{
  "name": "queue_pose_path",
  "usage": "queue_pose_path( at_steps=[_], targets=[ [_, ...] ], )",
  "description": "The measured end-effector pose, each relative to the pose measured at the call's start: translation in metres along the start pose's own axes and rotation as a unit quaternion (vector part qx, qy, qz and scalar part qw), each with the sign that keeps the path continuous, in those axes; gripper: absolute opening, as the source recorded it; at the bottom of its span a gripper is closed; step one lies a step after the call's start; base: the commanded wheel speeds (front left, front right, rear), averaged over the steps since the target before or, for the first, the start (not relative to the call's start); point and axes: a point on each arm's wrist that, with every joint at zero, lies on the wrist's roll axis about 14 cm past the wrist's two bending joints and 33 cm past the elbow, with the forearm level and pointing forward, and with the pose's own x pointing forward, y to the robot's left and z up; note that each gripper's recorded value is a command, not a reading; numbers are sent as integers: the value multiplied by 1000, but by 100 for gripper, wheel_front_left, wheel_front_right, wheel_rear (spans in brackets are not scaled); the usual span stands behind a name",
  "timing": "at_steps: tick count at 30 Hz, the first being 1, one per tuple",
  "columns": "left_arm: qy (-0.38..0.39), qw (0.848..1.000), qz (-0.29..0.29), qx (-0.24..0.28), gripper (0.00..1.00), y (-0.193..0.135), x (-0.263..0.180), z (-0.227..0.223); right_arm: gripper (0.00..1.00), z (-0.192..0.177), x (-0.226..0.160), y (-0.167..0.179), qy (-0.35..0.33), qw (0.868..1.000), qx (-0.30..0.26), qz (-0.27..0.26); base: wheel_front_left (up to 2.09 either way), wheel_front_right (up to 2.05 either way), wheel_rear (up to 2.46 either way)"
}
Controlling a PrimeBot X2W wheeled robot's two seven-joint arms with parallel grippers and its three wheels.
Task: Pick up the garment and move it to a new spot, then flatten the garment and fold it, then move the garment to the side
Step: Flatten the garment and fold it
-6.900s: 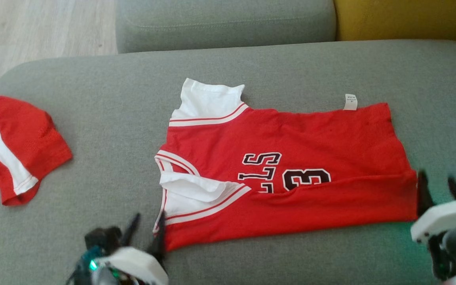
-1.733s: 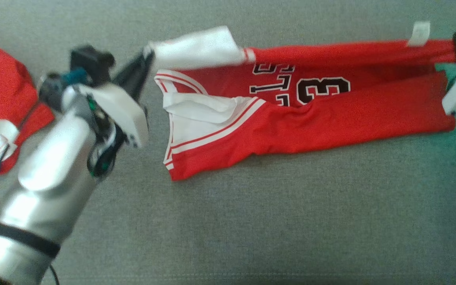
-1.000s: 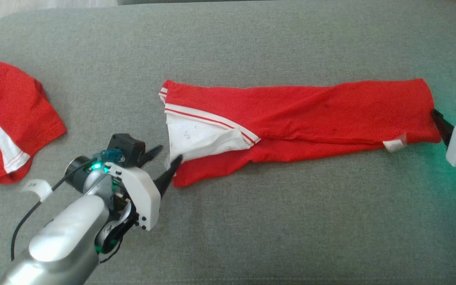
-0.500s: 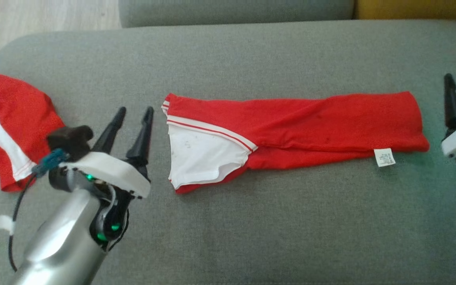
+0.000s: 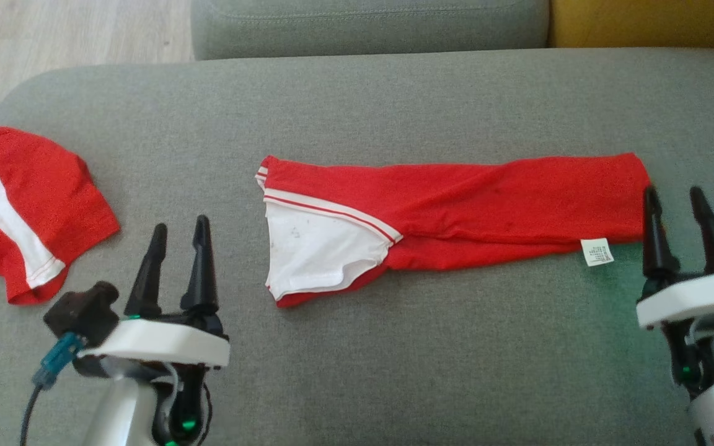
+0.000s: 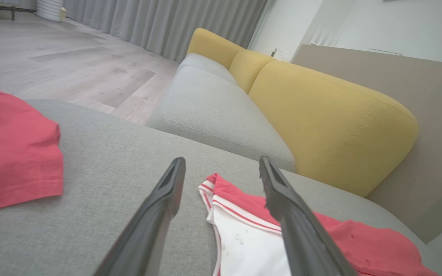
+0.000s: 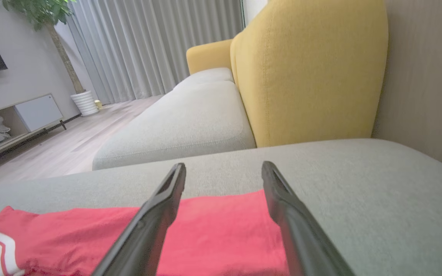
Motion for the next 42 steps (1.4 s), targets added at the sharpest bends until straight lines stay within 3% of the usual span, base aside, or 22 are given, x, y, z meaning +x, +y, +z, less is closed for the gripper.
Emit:
queue_pose_path(
  at_steps=[8,14,30,31,32,42],
  targets=[
    [-2,1000,8,6,100,14,10,-1,100,-26,5,-20,52,998,11,-42,0,0,0],
    [18,1000,-1,-1,100,11,21,-17,100,-58,25,-40,138,984,61,-92,0,0,0],
    [28,999,22,-23,100,28,39,-29,100,-114,52,-54,285,948,77,-115,0,0,0],
    [28,999,23,-23,100,29,40,-29,76,-114,55,-54,289,947,77,-115,0,0,0],
    [29,999,25,-23,100,30,40,-30,2,-114,58,-54,291,947,77,-114,0,0,0],
    [16,999,30,-24,100,33,42,-21,0,-106,50,-77,283,945,73,-148,0,0,0]
  ],
)
